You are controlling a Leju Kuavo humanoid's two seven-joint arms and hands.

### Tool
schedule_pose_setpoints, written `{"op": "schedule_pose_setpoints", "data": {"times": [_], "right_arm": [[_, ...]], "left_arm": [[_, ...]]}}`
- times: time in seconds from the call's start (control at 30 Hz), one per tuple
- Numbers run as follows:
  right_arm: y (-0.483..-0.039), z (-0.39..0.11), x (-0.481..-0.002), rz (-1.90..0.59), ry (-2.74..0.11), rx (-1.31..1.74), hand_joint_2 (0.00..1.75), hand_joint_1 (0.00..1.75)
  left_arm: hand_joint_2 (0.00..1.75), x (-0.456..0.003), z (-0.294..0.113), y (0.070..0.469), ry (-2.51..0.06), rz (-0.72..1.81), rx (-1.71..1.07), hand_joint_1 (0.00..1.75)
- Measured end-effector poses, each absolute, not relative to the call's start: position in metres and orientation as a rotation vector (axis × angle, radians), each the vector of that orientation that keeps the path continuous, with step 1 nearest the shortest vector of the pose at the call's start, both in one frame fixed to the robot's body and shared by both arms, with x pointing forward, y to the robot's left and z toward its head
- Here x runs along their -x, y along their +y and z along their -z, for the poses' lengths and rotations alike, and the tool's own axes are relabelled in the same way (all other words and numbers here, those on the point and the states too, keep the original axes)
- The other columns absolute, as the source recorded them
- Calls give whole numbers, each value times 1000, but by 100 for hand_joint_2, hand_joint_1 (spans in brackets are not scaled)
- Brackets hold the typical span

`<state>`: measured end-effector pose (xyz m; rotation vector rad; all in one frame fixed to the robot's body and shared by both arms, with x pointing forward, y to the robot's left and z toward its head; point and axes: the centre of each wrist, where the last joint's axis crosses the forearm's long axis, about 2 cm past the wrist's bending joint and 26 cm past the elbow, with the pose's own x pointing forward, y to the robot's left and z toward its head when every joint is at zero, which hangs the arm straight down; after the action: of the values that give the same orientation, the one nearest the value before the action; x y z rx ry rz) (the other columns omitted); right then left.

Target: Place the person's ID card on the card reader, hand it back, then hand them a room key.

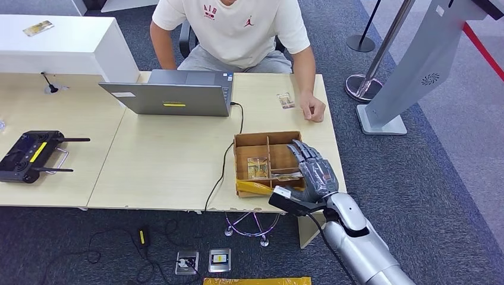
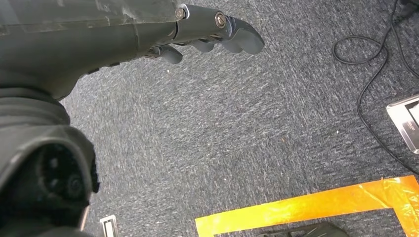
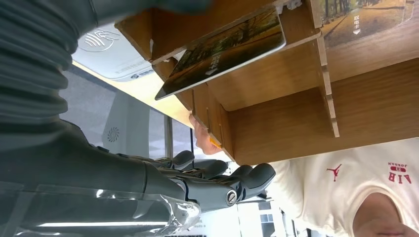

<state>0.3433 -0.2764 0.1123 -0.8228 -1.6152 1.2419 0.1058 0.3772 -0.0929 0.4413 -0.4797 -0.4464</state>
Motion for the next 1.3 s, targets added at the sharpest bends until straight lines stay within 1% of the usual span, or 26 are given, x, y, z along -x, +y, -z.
{"op": "schedule_pose_setpoints", "data": {"times": [0.37,1.17,1.3], "right_arm": [[-279,-111,-346,-1199,-1619,787,175,175],[-286,-106,-350,-1160,-1604,847,175,175],[-289,-113,-357,-1128,-1627,881,175,175]], "left_arm": [[0,-106,93,377,-482,450,-447,0],[0,-113,91,377,-497,464,-456,0],[0,-114,91,377,-499,465,-456,0]]}}
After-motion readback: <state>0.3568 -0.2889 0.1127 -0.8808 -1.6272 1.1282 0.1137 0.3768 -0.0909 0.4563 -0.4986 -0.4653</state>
